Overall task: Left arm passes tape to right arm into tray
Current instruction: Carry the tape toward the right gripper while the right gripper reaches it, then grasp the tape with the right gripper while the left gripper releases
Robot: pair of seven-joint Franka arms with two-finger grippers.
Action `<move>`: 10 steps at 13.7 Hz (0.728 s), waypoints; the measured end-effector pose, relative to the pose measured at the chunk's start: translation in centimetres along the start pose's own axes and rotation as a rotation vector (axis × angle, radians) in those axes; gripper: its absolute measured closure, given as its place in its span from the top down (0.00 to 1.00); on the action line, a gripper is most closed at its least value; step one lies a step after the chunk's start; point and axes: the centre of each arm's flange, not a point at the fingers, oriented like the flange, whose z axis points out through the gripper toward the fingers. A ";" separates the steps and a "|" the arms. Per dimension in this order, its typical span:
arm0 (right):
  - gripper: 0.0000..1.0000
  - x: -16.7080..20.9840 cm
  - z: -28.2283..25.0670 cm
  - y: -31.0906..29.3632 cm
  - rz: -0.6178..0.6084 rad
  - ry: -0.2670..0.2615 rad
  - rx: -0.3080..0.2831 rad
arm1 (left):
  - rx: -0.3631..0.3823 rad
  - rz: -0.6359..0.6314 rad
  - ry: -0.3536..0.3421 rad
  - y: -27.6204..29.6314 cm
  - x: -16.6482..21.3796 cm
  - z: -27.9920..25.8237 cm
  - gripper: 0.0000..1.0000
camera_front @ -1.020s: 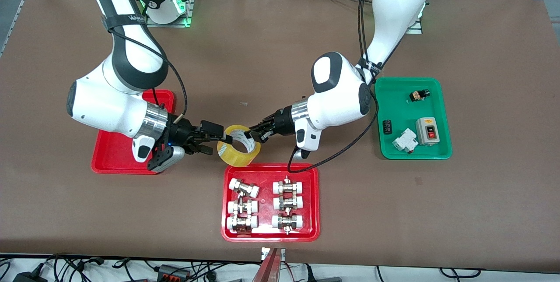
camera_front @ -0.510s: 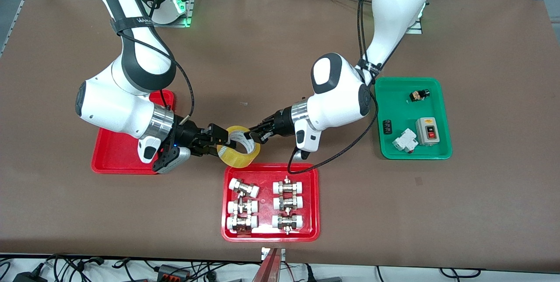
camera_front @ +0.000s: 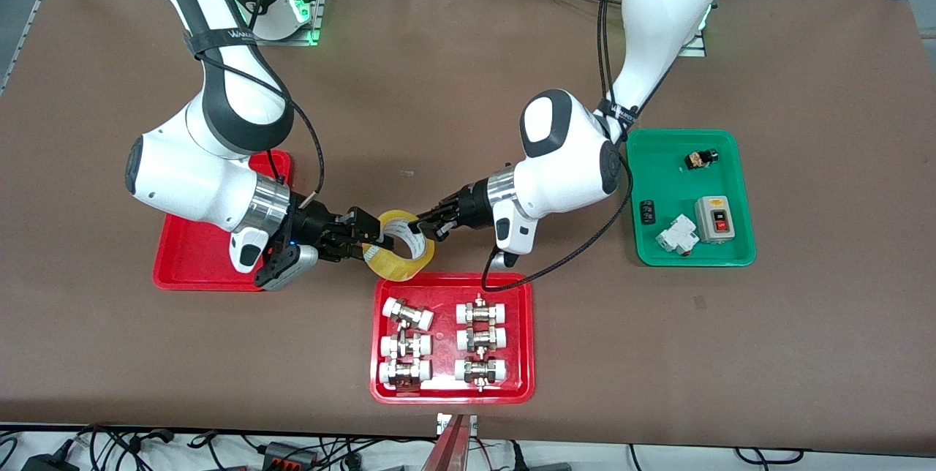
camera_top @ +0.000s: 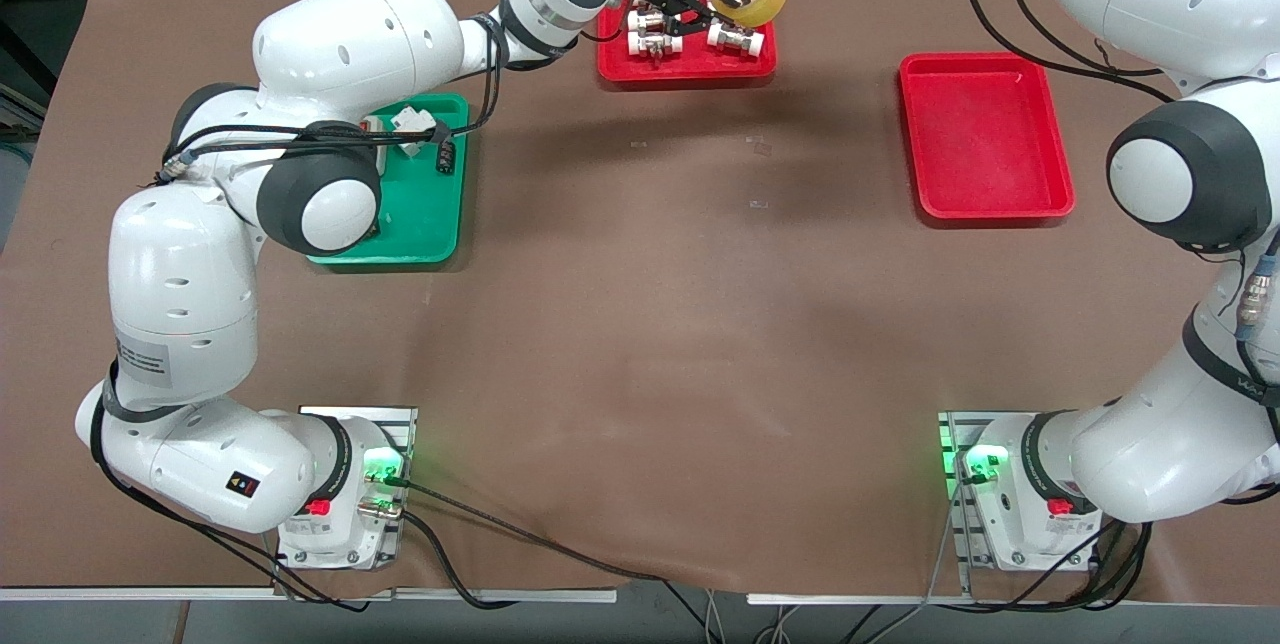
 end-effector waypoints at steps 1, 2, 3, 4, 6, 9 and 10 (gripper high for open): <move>0.58 0.1 -0.1 0.0 0.001 0.004 -0.001 | -0.004 0.003 0.001 0.2 0.0 -0.2 0.26; 0.57 0.1 -0.1 0.0 0.001 0.006 -0.001 | -0.014 0.006 0.005 0.6 0.1 -0.7 0.33; 0.56 0.2 -0.2 -0.1 0.000 0.009 0.000 | -0.029 0.017 0.015 1.2 0.5 -1.5 0.44; 0.56 0.2 -0.2 -0.1 -0.001 0.010 0.000 | -0.042 0.048 0.036 2.0 0.9 -2.8 0.52; 0.56 0.3 -0.3 -0.2 -0.003 0.012 0.001 | -0.053 0.119 0.099 3.9 1.9 -6.8 0.71; 0.56 0.5 -0.7 -0.1 0.002 0.012 0.003 | -0.014 0.136 0.123 5.3 4.8 -14.5 1.00; 0.56 0.5 -1.1 0.5 0.015 -0.012 0.009 | 0.048 0.151 0.119 4.9 6.6 -17.5 1.00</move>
